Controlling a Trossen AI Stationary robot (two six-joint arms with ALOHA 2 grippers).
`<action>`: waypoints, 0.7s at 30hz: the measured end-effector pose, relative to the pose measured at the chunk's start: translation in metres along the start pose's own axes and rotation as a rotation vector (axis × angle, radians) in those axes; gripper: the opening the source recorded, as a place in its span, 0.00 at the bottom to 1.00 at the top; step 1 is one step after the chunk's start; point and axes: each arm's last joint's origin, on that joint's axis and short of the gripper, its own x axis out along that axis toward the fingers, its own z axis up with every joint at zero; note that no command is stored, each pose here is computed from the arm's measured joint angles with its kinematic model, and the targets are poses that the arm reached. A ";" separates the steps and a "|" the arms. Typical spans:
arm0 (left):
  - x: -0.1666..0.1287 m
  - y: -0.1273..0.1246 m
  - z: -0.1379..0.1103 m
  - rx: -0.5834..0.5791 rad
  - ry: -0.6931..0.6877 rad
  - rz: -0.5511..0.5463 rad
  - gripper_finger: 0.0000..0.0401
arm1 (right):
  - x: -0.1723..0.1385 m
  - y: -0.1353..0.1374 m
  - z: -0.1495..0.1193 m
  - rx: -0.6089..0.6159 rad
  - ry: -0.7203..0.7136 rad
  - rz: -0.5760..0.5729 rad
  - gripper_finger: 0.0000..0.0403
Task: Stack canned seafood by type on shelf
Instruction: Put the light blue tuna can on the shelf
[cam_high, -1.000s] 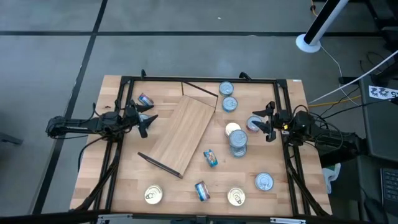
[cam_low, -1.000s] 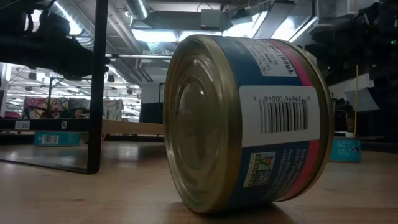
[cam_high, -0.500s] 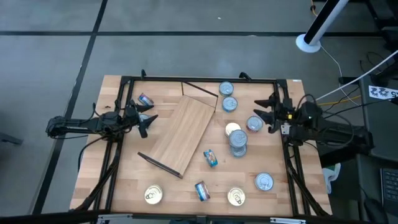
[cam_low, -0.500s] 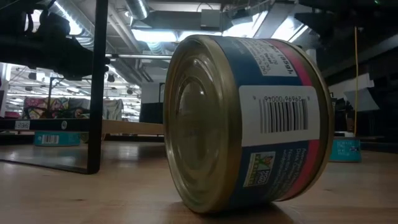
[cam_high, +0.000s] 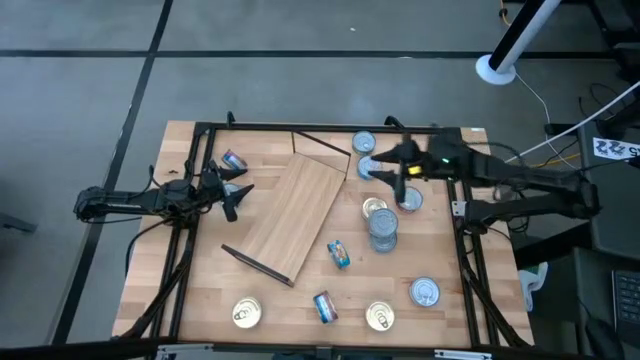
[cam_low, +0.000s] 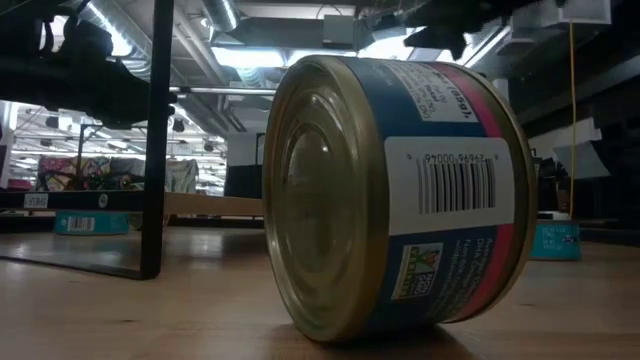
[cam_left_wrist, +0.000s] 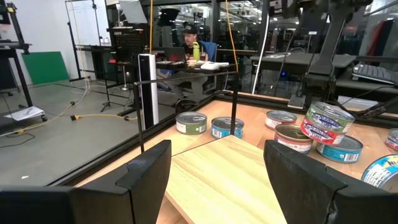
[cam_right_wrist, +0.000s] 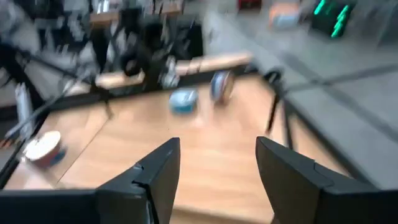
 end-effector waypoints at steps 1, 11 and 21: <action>0.000 0.000 0.000 0.000 0.000 0.000 0.63 | 0.007 0.001 0.005 0.006 0.049 0.024 0.52; 0.000 0.000 0.000 0.000 0.000 0.000 0.63 | 0.066 0.005 0.033 0.207 0.471 0.237 0.52; 0.000 0.000 0.000 0.000 0.000 0.000 0.63 | 0.105 0.003 0.016 0.432 0.618 0.286 0.52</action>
